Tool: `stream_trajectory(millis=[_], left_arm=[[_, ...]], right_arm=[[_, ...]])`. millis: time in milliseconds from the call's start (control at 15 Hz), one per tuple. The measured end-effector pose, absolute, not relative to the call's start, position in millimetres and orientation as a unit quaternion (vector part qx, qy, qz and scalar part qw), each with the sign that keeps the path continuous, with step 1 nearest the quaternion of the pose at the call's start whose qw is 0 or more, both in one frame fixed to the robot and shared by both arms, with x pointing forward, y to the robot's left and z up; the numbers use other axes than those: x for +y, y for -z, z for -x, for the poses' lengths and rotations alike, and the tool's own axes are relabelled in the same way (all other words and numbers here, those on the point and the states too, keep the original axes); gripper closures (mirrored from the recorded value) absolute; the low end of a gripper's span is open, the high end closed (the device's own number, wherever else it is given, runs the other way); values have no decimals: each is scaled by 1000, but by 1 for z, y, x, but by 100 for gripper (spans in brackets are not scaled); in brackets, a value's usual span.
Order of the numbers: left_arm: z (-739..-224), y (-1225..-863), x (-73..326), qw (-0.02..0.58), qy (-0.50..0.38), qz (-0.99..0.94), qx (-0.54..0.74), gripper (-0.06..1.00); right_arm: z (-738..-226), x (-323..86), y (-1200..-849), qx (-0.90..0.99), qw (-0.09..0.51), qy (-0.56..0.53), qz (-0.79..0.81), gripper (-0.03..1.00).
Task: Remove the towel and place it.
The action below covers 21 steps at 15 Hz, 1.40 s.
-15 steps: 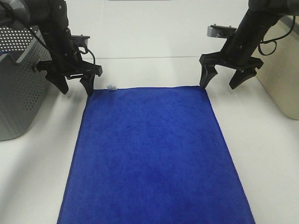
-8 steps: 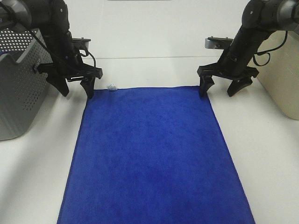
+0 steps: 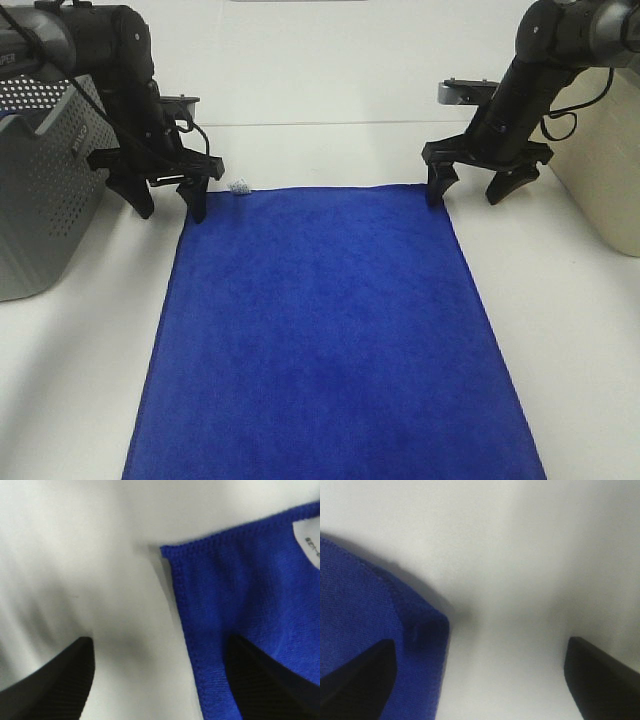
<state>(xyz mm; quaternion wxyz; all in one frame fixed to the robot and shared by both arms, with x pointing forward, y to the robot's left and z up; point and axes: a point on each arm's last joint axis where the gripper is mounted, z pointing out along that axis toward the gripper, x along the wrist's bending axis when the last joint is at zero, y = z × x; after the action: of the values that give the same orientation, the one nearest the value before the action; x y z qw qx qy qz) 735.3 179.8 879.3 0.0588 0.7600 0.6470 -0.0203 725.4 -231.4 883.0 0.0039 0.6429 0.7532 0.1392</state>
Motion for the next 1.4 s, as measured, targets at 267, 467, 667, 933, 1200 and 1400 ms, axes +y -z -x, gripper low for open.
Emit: stream_trajectory(millis=[267,467,667,933,1200,1400], left_arm=[[-732,-880,167,74,41,-759,646,25],[-726,-878,145,76,47,-772,629,25],[-725,-878,133,91,50,-775,624,25],[-726,-879,130,104,53,-770,627,25],[-727,-879,129,115,51,-767,629,25],[-728,-879,129,116,51,-767,629,25]], right_arm=[[-723,-205,-881,771,8,-142,-621,8],[-721,-190,-880,779,10,-147,-609,8],[-720,-185,-881,777,4,-152,-610,8],[-721,-184,-881,771,0,-164,-615,8],[-725,-179,-883,753,-2,-198,-627,8],[-725,-179,-883,757,-1,-200,-622,10]])
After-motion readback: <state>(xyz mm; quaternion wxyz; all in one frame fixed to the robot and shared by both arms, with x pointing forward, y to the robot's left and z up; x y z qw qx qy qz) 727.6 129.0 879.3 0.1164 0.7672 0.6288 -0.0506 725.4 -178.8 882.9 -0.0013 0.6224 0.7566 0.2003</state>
